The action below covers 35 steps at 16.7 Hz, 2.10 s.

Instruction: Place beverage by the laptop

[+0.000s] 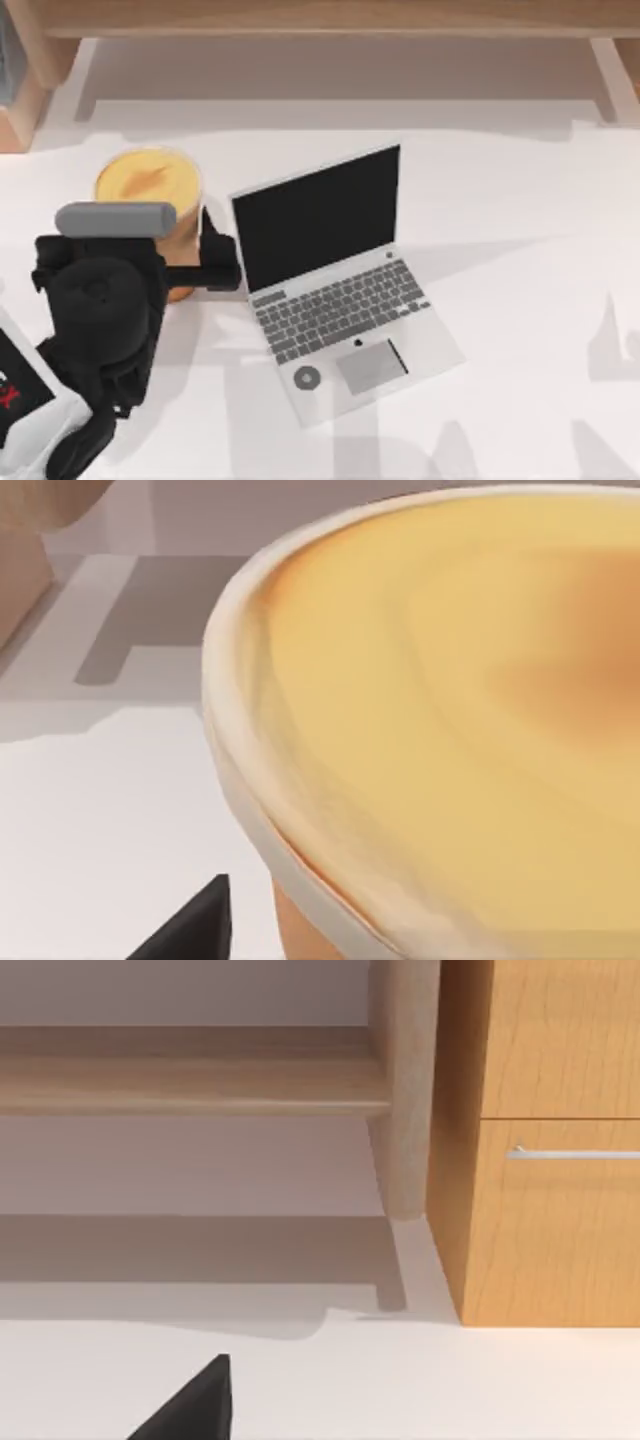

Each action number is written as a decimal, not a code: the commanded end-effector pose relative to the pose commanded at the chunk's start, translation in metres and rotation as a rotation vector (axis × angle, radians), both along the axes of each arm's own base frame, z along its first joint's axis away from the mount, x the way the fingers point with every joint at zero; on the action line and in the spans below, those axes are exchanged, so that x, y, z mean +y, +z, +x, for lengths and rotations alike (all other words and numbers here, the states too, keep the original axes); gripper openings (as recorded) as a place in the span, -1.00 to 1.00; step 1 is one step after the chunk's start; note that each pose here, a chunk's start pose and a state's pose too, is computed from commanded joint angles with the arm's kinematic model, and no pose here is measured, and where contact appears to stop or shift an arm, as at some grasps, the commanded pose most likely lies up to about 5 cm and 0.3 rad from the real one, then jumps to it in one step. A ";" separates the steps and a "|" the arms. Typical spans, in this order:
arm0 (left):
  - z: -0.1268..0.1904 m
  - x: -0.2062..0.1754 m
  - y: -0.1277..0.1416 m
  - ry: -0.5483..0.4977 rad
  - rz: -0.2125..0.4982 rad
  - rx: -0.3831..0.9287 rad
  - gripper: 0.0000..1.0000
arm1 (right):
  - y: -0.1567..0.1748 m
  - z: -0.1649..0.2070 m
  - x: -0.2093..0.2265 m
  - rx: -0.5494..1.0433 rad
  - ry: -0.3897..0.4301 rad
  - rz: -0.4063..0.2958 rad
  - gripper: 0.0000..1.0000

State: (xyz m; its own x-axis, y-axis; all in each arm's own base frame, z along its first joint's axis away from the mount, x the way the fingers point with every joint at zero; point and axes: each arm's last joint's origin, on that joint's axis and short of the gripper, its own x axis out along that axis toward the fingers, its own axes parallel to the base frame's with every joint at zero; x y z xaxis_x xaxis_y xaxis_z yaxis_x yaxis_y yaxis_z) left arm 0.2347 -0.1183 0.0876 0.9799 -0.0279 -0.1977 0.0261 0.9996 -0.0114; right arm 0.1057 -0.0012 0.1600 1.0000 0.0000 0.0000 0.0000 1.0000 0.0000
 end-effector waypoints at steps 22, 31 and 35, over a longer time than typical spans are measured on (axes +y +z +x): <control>0.000 0.000 0.000 0.000 0.000 0.000 -1.00 | 0.000 0.000 0.000 0.000 0.000 0.000 1.00; -0.006 0.011 0.004 0.000 -0.047 0.007 -1.00 | 0.000 0.000 0.000 0.000 0.000 0.000 1.00; -0.002 0.004 0.008 -0.011 -0.034 0.002 -1.00 | 0.000 0.000 0.000 0.000 0.000 0.000 1.00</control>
